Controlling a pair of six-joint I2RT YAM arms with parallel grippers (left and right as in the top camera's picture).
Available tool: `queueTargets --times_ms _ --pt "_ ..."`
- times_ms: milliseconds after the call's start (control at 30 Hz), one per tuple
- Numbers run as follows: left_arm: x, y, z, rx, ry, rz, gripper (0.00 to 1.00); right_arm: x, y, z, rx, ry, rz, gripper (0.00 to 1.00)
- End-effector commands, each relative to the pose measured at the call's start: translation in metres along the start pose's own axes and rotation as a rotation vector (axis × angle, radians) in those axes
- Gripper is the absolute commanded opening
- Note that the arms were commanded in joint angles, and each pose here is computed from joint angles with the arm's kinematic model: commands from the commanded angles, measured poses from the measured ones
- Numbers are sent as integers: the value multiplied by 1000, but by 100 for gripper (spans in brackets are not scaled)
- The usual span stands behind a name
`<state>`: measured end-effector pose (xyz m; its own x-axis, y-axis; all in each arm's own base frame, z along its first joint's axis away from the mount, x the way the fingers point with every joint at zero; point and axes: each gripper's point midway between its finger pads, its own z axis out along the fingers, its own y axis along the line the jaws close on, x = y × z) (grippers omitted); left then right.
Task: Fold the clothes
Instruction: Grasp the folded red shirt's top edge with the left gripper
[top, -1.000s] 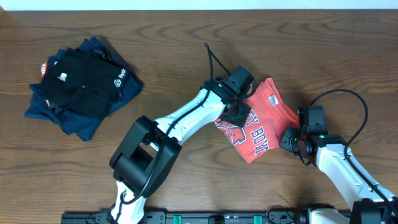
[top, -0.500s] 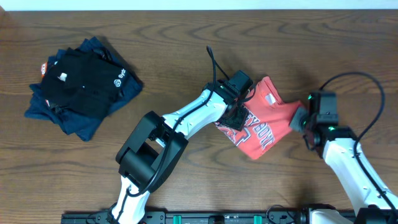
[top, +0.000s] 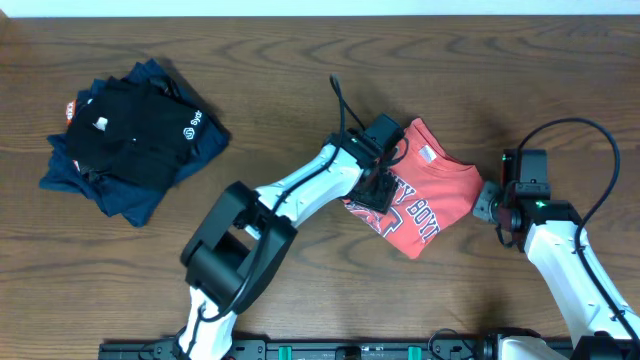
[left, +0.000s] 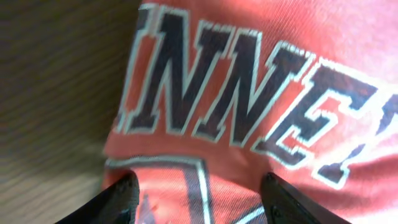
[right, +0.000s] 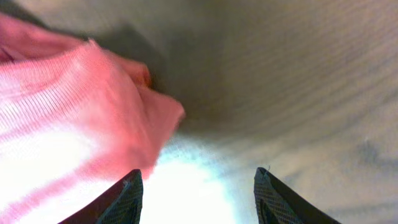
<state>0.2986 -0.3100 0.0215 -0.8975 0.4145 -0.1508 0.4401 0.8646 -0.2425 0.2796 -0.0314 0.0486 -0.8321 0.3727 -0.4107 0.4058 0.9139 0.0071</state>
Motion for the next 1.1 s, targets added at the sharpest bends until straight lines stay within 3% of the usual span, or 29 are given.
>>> queueTargets --times_ms 0,200,333,600,1067 --pt "-24 11 -49 -47 -144 -3 73 -2 -7 -4 27 -2 -2 56" --pt "-71 28 -108 -32 -386 42 99 0 -6 -4 23 5 5 57" --pt "-81 16 -108 192 -397 150 98 3 -1 -4 -7 21 4 58" --pt "-93 30 -71 484 -359 127 98 9 -3 -4 3 46 0 59" --pt "-99 11 -4 621 -325 147 98 14 -4 -4 2 65 -3 59"
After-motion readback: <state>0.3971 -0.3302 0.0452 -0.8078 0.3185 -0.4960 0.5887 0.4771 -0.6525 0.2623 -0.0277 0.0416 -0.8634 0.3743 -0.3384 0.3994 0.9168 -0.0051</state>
